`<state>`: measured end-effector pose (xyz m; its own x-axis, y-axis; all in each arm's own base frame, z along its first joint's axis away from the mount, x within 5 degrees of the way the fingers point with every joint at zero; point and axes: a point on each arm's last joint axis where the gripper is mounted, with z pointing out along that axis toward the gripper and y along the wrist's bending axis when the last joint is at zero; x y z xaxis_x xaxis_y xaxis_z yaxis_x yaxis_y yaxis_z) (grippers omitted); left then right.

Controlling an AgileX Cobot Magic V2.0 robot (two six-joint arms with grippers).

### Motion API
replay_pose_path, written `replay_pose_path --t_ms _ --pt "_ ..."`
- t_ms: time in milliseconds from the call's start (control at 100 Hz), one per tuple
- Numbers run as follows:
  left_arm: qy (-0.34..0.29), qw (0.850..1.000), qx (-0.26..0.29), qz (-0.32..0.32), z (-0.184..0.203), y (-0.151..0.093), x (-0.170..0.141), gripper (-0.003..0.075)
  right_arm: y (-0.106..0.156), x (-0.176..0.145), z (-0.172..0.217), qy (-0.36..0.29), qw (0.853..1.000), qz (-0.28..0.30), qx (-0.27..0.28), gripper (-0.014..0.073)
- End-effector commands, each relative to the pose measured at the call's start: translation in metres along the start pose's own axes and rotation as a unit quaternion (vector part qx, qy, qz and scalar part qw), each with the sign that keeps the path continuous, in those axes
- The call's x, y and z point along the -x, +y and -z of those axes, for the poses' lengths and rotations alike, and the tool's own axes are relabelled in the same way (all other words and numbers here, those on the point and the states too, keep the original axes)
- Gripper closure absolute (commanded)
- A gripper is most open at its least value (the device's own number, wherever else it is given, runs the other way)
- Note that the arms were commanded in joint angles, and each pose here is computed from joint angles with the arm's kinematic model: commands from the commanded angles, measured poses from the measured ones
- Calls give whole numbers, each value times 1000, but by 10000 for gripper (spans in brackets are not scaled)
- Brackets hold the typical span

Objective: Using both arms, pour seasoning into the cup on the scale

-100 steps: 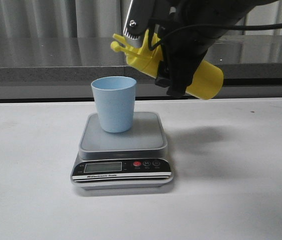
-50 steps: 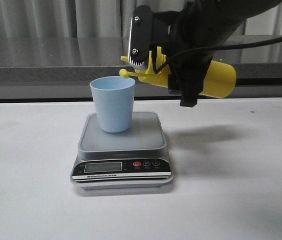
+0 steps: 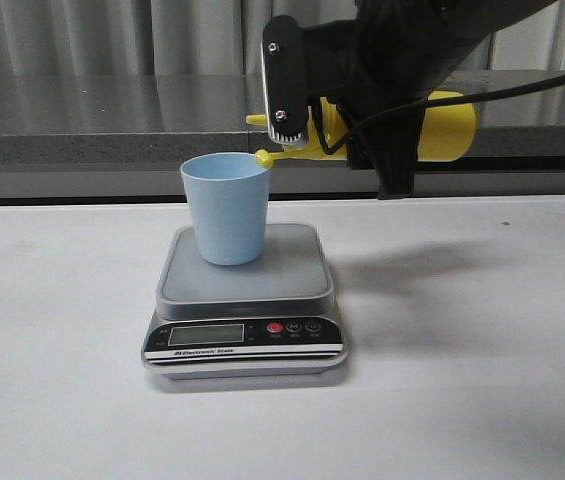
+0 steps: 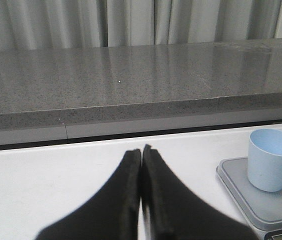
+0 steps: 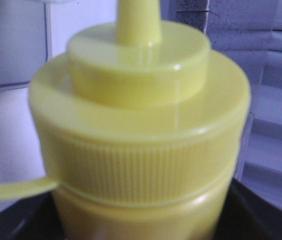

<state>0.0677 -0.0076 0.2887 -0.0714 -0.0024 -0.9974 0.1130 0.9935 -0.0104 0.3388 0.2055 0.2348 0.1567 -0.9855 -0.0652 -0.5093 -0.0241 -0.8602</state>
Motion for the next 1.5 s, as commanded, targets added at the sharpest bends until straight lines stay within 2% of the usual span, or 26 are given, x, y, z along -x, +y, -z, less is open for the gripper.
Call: replay_pose_path --t_ms 0,320,770,990,1130,1310,1400,1490 --pt "-50 999 -1 2 1 0 16 740 -26 0 16 0 999 18 -51 403" --pt "-50 999 -1 2 1 0 16 740 -29 0 16 1 996 56 -67 403" --pt "-50 999 -1 2 1 0 16 740 -30 -3 16 18 997 42 -69 403" --pt "-50 999 -1 2 1 0 16 740 -30 -7 16 29 994 -75 -73 403" --pt "-50 999 -1 2 1 0 16 740 -33 -5 19 10 980 -183 -76 403" --pt "-50 999 -1 2 1 0 16 740 -40 0 31 -41 952 -296 -66 403" --pt "-50 999 -1 2 1 0 16 740 -46 2 42 -73 932 -351 -48 403" --pt "-50 999 -1 2 1 0 16 740 -52 -2 52 -91 902 -421 -30 403"
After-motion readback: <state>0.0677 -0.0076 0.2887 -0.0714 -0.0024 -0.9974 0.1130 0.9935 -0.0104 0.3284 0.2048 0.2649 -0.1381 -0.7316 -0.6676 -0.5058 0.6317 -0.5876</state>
